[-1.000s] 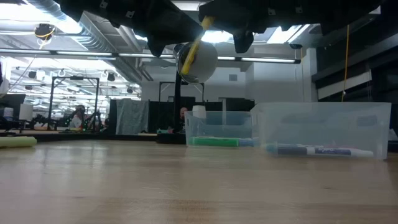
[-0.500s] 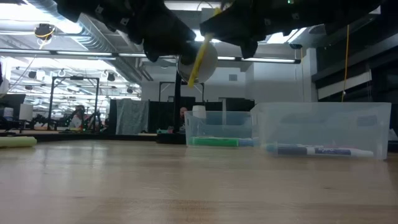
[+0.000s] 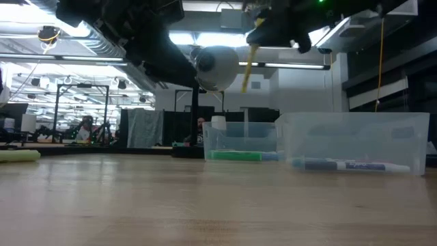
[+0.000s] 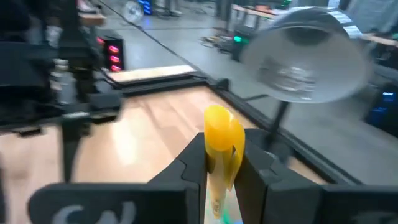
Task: Pick & Place Markers
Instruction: Put the yellow pen into the black transparent bin
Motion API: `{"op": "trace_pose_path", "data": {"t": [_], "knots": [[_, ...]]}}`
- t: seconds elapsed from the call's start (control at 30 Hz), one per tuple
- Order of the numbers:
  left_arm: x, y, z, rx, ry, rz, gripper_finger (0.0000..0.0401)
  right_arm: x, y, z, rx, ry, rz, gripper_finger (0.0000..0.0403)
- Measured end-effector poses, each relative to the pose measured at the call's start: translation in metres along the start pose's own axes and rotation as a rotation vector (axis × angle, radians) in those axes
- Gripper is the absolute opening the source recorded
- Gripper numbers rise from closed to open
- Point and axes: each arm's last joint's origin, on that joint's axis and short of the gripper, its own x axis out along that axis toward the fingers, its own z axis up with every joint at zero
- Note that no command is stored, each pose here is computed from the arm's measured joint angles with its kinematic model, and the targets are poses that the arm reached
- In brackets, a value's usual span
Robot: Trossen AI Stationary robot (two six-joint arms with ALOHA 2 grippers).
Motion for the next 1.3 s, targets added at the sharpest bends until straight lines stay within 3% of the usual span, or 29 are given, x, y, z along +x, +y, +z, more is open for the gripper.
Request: {"op": "trace_pose_path", "data": {"t": [0.57,0.83,1.3], "knots": [[0.0,0.0,-0.001,0.002,0.006,0.004,0.0202,-0.058,-0.06,0.032,-0.029,0.041,-0.316,0.0055],[0.0,0.0,-0.001,0.003,0.006,0.005,0.0203,-0.076,-0.08,0.022,0.005,0.087,-0.482,0.0055],[0.0,0.0,-0.001,-0.021,0.006,0.005,0.0203,-0.072,-0.11,-0.004,0.142,0.275,-0.589,0.0055]]}}
